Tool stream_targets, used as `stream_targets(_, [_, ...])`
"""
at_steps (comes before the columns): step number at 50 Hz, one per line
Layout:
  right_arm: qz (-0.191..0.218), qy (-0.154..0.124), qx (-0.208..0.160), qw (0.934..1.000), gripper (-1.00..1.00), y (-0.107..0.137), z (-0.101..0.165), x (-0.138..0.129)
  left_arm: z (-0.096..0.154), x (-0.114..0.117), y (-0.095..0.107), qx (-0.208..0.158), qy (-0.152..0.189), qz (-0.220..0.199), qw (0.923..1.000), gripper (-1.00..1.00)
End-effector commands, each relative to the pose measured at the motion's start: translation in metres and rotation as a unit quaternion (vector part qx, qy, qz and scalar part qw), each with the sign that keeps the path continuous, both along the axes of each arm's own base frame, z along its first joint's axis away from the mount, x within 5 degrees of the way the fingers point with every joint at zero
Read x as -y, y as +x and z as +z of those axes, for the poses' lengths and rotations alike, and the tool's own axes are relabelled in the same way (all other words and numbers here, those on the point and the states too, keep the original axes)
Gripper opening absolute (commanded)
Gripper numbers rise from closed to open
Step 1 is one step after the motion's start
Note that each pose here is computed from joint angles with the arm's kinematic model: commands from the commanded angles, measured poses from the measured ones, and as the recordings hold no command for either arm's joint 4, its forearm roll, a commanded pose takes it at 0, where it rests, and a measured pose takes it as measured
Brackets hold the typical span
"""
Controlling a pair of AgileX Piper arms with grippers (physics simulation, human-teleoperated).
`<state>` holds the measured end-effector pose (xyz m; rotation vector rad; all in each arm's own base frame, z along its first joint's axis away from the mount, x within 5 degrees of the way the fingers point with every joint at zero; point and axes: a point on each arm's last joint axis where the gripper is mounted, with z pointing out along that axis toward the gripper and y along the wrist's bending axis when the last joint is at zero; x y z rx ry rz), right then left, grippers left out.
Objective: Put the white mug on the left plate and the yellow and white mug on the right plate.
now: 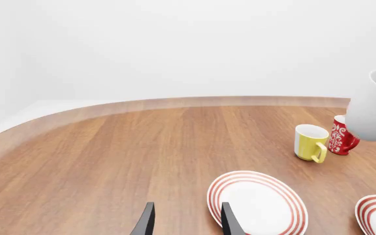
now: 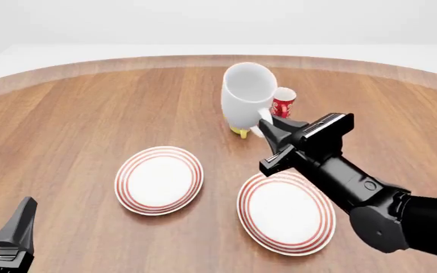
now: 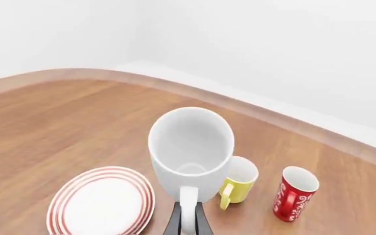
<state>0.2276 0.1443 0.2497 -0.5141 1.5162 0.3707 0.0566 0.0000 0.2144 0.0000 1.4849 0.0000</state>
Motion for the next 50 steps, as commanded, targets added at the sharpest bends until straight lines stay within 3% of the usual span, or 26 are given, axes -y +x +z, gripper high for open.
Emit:
stream_targets(1, [0.027,0.006,0.002,0.9996,-1.00,0.007,-0.002,-0.022,0.000,0.000,0.000,0.000,0.000,0.000,1.0000,1.00])
stream_targets(28, [0.079,0.008,-0.019,0.9967,-1.00,0.017,-0.021,-0.071,0.000,0.000,0.000,0.000,0.000,0.000,1.0000,1.00])
stream_targets(50, [0.114,-0.009,-0.042,0.9926,-1.00,0.014,-0.043,-0.103,0.000,0.000,0.000,0.000,0.000,0.000,1.0000,1.00])
